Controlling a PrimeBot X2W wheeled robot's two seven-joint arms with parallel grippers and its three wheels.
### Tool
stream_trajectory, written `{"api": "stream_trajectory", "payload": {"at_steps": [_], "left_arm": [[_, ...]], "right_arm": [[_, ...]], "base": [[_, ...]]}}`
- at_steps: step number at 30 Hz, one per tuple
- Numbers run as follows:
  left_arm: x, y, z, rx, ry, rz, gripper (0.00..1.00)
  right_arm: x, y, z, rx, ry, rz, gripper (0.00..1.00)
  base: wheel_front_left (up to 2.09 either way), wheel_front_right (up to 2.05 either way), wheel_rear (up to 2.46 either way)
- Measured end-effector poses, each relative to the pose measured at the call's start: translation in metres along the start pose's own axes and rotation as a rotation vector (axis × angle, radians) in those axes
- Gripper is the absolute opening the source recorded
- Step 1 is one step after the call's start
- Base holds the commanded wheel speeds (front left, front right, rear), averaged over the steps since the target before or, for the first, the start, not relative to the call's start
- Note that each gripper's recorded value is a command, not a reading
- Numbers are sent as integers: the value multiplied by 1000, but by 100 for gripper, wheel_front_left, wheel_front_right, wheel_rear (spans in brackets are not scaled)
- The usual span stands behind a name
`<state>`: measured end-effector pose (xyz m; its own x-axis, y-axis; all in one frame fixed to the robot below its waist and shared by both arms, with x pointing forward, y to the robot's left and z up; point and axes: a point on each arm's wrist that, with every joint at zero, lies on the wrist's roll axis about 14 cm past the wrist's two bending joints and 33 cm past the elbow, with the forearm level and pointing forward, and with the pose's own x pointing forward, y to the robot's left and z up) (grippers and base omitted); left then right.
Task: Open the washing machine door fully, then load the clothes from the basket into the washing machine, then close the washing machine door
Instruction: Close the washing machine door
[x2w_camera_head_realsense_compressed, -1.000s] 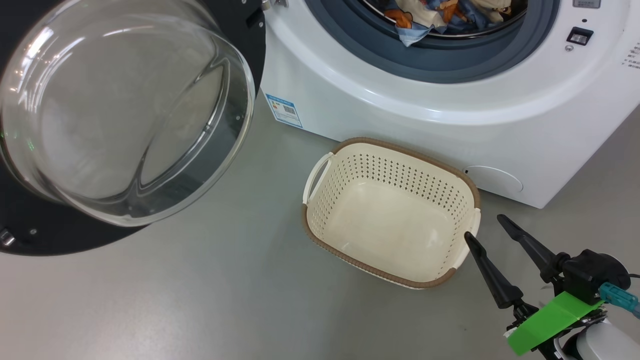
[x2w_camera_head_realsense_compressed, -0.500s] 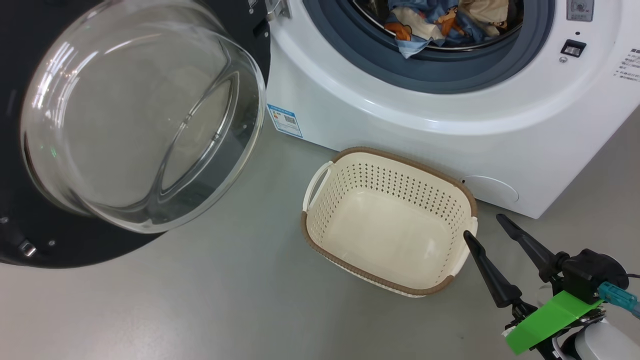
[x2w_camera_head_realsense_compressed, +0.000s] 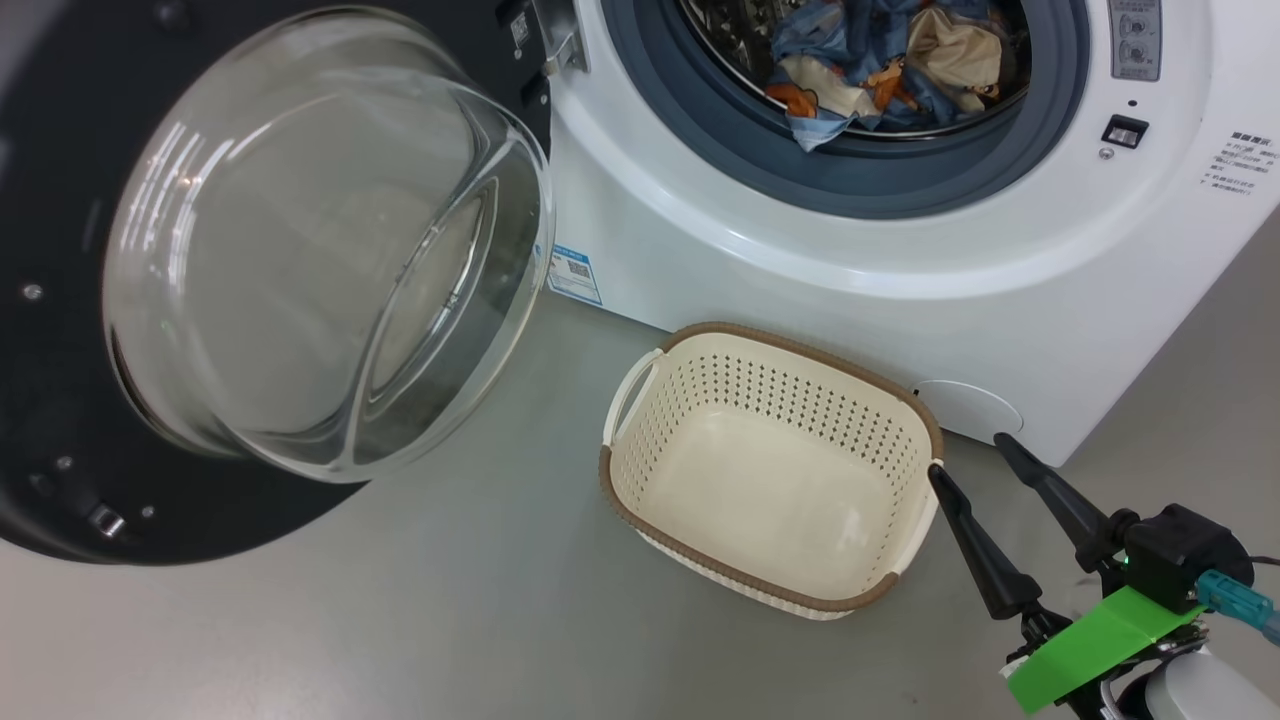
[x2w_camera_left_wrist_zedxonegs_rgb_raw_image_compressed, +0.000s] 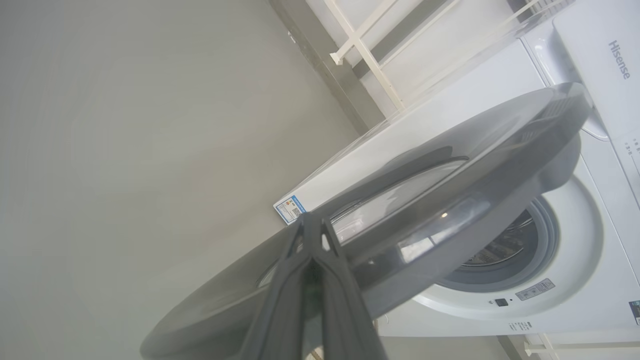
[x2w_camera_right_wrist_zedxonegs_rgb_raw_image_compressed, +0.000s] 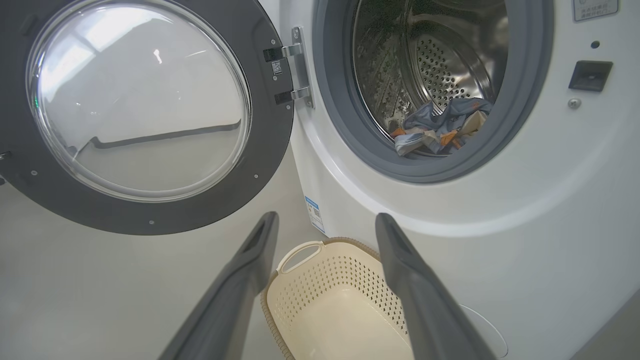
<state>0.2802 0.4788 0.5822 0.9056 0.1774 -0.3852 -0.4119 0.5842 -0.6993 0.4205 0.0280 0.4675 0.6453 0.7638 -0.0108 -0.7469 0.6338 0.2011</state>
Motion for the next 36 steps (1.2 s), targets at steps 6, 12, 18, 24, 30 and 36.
{"api": "stream_trajectory", "payload": {"at_steps": [6, 12, 18, 24, 30, 36], "left_arm": [[-5, -15, -9, 17, 65, -57, 0], [-11, -26, -23, 41, 142, -106, 0], [-15, -41, -39, 73, 220, -164, 0], [-19, -58, -55, 93, 290, -235, 0], [-19, -78, -72, 132, 359, -304, 0], [-18, -103, -90, 183, 430, -382, 0]], "right_arm": [[-4, 2, 4, -7, -6, -8, 100], [-11, 1, 6, -12, -6, -28, 100], [-18, -2, 10, -18, -13, -51, 100], [-24, -6, 16, -24, -26, -78, 100], [-32, -10, 19, -24, -35, -109, 100], [-41, -18, 23, -26, -47, -149, 100]], "base": [[0, 0, 0], [0, 0, 0], [0, 0, 0], [0, 0, 0], [0, 0, 0], [0, 0, 0]]}}
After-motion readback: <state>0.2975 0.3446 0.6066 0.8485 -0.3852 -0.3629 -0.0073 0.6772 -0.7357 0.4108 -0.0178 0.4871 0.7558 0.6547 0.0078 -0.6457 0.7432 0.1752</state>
